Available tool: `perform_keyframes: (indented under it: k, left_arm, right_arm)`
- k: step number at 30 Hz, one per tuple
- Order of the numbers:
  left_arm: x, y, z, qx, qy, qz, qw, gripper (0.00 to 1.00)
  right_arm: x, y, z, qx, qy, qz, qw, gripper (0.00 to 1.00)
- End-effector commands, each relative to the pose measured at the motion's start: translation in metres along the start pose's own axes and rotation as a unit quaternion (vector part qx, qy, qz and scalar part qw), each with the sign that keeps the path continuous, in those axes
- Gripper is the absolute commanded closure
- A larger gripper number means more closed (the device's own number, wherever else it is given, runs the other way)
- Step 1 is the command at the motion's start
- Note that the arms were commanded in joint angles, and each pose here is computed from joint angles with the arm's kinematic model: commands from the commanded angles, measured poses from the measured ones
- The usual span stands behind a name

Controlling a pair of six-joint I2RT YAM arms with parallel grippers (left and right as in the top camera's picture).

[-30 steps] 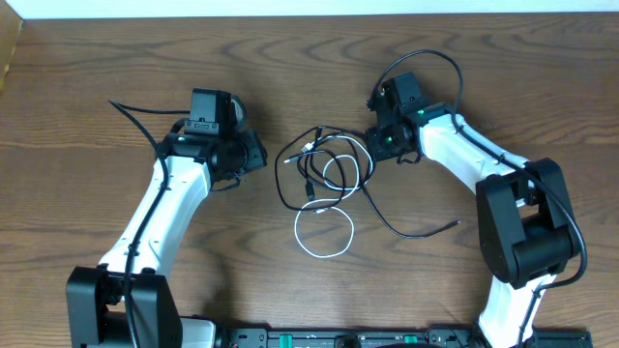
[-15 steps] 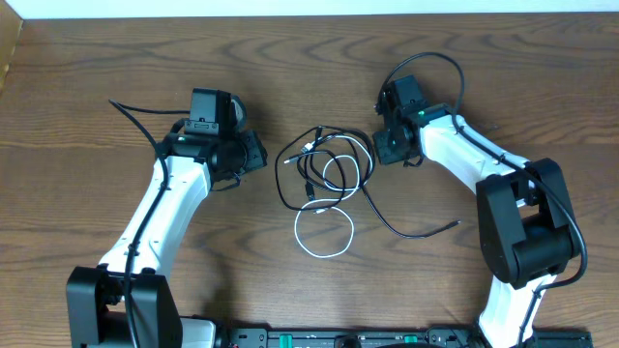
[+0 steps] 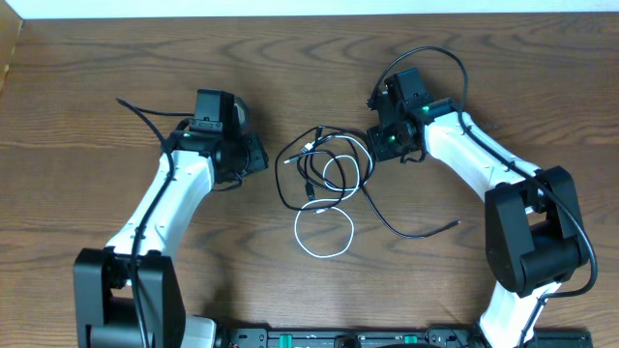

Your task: Untangle cables

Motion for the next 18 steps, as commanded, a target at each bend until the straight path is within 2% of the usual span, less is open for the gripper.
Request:
perform_keyframes:
  k: [1, 5, 13, 18]
  left_arm:
    - [0.005, 0.010, -0.002, 0.037, -0.006, -0.004, 0.999, 0.57]
    - [0.008, 0.021, -0.002, 0.072, -0.013, -0.003, 0.997, 0.57]
    - [0.008, 0.025, -0.001, 0.086, -0.015, -0.003, 0.996, 0.57]
    - [0.007, 0.033, 0.001, 0.110, -0.015, -0.003, 0.994, 0.56]
  right_arm:
    - [0.003, 0.021, 0.009, 0.040, -0.003, 0.006, 0.999, 0.83]
    - [-0.005, 0.028, 0.002, 0.040, 0.012, -0.010, 0.999, 0.83]
    - [-0.031, 0.038, -0.030, 0.027, 0.062, -0.055, 0.996, 0.81]
    - [-0.034, 0.030, -0.040, 0.008, 0.069, -0.068, 0.995, 0.80]
Point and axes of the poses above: each gripper's point midway between its finger pads, its own z axis back along the fingers, its own y axis along the line the jaws close on, x = y × z, the point moved 2 cm from there along z, back along the fingers, and after that the axes turned 12 degrees about -z, right-handed, at the moved point
